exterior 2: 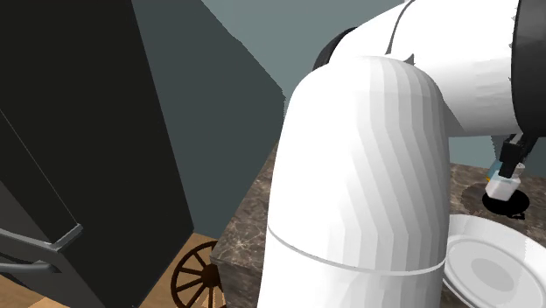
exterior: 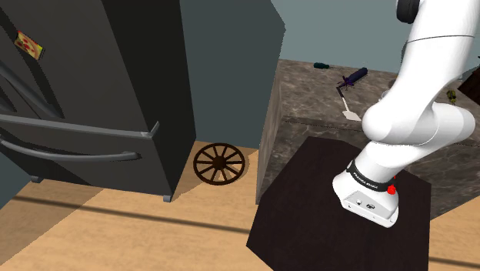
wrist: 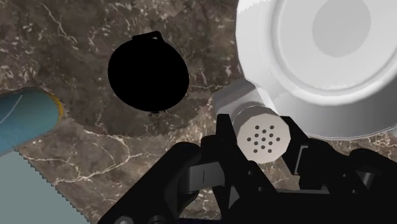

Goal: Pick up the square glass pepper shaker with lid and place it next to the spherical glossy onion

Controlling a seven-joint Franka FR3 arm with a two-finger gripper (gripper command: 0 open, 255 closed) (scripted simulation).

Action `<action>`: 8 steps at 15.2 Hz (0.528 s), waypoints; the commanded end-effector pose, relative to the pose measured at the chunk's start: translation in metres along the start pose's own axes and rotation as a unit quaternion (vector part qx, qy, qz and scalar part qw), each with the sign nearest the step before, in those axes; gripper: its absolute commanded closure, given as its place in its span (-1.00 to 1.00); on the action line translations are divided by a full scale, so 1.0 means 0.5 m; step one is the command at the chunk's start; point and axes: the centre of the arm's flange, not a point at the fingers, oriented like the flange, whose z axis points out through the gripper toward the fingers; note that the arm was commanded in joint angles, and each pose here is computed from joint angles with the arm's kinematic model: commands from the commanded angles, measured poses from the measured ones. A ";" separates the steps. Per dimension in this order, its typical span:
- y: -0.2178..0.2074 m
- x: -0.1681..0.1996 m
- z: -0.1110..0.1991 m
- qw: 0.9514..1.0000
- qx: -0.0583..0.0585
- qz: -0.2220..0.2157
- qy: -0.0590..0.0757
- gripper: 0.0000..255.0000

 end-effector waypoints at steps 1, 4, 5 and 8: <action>-0.001 0.001 0.022 1.000 0.000 0.000 0.000 1.00; -0.001 0.005 0.053 1.000 0.000 0.000 0.000 1.00; -0.001 0.007 0.063 1.000 0.000 0.000 0.000 1.00; -0.001 0.011 0.095 1.000 0.000 0.000 0.000 1.00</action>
